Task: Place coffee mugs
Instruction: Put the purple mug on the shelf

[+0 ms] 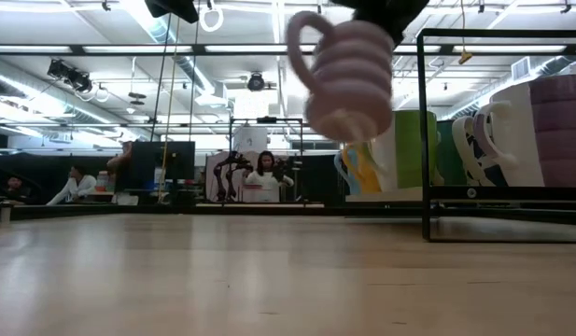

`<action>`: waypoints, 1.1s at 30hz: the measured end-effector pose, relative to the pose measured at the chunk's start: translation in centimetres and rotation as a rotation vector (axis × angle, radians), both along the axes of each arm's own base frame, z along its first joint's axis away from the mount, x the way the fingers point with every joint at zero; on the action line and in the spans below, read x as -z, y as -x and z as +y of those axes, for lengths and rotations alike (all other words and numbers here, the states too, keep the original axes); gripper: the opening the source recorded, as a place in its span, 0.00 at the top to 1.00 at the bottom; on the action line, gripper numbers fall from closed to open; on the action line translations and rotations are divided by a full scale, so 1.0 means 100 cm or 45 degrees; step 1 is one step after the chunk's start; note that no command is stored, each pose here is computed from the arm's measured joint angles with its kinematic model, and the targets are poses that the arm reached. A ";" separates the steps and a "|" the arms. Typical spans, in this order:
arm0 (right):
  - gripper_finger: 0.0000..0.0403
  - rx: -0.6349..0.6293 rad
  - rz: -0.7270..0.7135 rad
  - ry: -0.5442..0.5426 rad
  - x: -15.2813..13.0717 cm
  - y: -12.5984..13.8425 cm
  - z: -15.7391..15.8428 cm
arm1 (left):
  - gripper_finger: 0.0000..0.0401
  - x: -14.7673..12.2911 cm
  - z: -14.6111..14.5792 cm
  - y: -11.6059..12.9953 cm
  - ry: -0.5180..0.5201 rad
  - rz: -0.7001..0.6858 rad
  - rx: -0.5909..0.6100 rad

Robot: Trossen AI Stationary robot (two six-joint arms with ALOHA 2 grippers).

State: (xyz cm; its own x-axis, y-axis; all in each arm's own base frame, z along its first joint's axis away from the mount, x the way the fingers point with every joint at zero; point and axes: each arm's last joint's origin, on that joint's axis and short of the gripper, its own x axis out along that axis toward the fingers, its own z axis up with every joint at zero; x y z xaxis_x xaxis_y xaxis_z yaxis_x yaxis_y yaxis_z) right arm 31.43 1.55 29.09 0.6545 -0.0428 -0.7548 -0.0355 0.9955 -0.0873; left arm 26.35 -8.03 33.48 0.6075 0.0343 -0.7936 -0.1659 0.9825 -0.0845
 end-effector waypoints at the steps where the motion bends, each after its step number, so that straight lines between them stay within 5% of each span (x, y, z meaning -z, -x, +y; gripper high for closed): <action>1: 0.93 0.024 0.008 0.015 -0.004 0.006 0.000 | 0.64 0.000 0.000 0.000 0.000 0.000 0.000; 12: 0.93 0.181 0.098 0.018 -0.028 0.052 0.010 | 0.64 0.000 0.000 0.000 0.000 0.000 0.000; 33: 0.93 0.317 0.328 0.118 0.012 0.057 0.021 | 0.64 0.000 0.000 0.000 0.003 -0.009 0.000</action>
State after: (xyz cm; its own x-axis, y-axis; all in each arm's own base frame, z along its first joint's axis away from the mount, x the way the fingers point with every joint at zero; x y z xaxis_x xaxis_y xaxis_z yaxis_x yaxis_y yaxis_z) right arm 25.77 3.61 27.92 0.4043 -0.2531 -0.8789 0.1744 0.9646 -0.1976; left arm 26.40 -8.04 33.52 0.6127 0.0327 -0.7896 -0.1655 0.9823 -0.0877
